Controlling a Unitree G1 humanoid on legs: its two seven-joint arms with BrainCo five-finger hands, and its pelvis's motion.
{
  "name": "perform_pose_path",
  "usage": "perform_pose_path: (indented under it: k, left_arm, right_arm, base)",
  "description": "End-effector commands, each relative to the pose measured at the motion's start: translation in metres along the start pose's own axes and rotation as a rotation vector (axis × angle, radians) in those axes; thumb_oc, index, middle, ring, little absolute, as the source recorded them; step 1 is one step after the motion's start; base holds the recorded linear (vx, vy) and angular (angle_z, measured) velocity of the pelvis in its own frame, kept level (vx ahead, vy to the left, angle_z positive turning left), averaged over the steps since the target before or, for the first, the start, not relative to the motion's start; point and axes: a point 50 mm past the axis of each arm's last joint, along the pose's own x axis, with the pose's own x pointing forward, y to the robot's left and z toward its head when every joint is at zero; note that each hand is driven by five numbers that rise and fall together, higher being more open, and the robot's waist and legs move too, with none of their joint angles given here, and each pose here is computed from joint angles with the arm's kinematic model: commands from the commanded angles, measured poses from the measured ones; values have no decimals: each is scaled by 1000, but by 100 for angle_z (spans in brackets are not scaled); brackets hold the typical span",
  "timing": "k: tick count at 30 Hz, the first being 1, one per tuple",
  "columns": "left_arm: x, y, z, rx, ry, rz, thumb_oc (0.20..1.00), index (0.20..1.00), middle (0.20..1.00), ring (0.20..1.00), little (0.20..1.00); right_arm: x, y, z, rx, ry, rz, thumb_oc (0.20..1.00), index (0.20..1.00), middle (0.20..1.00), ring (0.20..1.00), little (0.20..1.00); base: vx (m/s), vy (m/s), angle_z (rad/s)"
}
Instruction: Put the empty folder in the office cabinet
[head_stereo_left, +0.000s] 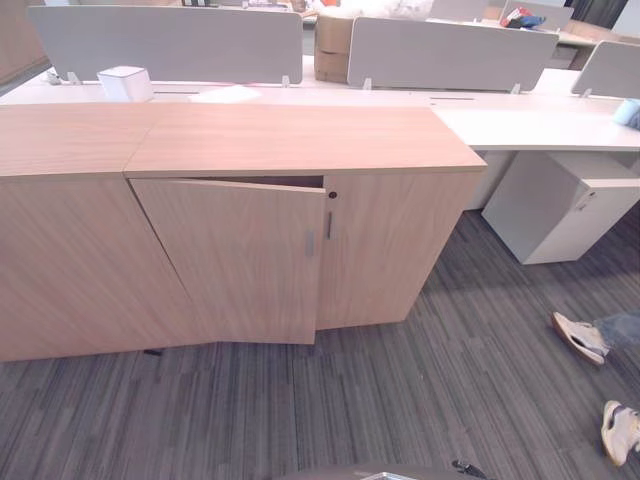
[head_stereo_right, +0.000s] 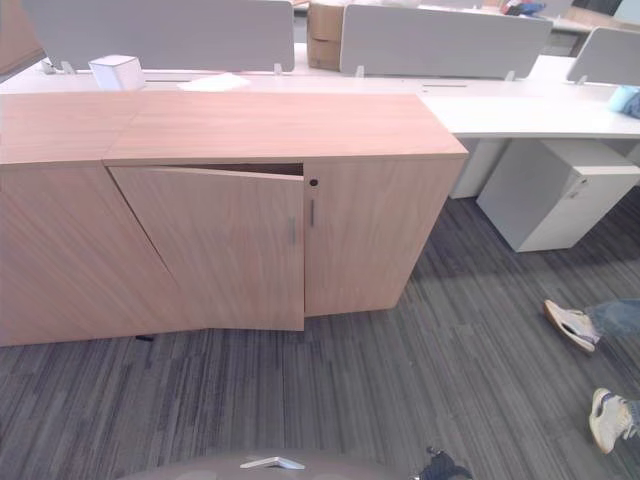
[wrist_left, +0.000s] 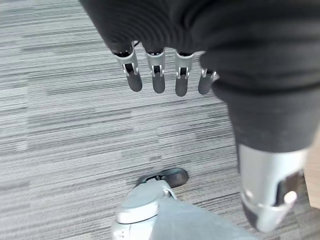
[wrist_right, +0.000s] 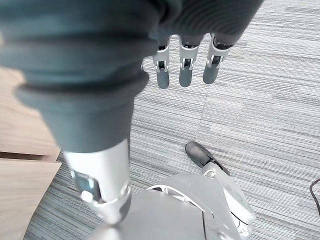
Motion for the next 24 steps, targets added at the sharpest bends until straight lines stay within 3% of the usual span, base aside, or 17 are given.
perform_pose_path:
  k: [1,14,24]
  left_arm:
    - [5,-19,23,43,-43,-46,1000,1000,1000,1000,1000]
    - [8,-35,54,94,-131,-59,1000,1000,1000,1000,1000]
    - [7,-26,43,103,-93,-36,1000,1000,1000,1000,1000]
  right_arm:
    - [-1,-26,11,-98,0,-58,1000,1000,1000,1000,1000]
    - [4,-7,24,-198,-17,-20,1000,1000,1000,1000,1000]
    - [3,-5,17,-160,-6,-13,1000,1000,1000,1000,1000]
  base:
    - [36,22,-9]
    - [22,8,-2]
    - [3,0,-1]
